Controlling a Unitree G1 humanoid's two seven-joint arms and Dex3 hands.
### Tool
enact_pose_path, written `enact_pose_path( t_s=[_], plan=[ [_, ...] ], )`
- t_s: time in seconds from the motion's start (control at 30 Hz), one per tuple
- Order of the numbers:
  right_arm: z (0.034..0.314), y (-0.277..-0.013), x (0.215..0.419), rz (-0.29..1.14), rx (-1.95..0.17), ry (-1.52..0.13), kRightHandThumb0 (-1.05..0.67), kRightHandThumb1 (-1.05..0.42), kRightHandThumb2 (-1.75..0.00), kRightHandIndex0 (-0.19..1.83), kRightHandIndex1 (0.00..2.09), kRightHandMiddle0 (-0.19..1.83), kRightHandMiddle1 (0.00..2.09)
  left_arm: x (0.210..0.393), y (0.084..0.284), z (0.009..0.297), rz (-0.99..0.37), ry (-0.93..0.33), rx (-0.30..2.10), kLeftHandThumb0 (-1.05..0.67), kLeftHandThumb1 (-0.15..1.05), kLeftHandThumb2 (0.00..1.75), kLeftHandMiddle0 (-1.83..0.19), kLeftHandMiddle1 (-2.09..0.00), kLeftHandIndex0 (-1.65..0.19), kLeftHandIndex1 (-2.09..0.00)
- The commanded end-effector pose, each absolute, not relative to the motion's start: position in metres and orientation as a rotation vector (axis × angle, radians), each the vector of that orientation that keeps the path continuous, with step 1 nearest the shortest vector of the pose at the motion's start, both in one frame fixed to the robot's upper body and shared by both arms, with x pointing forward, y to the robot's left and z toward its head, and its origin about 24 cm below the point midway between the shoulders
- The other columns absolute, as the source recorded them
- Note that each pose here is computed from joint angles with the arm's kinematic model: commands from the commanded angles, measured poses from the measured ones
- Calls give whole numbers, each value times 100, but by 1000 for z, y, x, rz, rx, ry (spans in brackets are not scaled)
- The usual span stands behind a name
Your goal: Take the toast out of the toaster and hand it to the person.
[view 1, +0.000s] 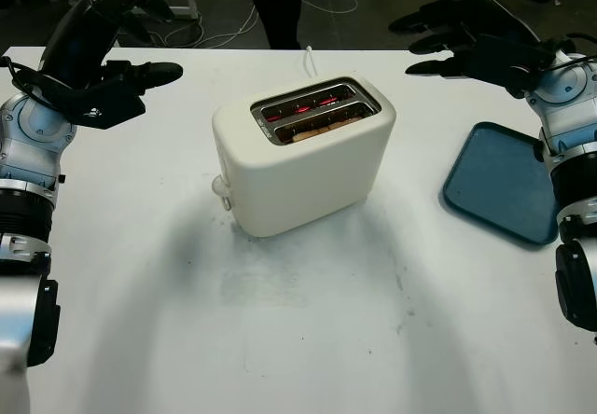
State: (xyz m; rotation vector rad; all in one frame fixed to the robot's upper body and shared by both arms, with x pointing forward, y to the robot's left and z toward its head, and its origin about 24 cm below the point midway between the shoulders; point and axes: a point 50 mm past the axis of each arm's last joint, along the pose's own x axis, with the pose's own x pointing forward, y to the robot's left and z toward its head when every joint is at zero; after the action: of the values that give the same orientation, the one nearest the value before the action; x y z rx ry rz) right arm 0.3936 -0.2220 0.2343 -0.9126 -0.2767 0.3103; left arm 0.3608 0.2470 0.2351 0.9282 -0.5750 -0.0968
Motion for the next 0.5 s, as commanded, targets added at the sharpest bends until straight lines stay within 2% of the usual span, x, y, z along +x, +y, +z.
enact_pose_path(
  t_s=[0.0,0.47],
  plan=[
    [235,-226,392,297,-898,-273,-30,-89,0,77,2,70,0,359,248,235,-89,-566,912,-105,92,20,-25,-149,-10,-143],
    [236,-226,392,299,-910,-271,-30,-89,0,78,2,70,0,353,245,236,-93,-563,926,-103,92,15,-30,-140,-16,-132]
  ],
)
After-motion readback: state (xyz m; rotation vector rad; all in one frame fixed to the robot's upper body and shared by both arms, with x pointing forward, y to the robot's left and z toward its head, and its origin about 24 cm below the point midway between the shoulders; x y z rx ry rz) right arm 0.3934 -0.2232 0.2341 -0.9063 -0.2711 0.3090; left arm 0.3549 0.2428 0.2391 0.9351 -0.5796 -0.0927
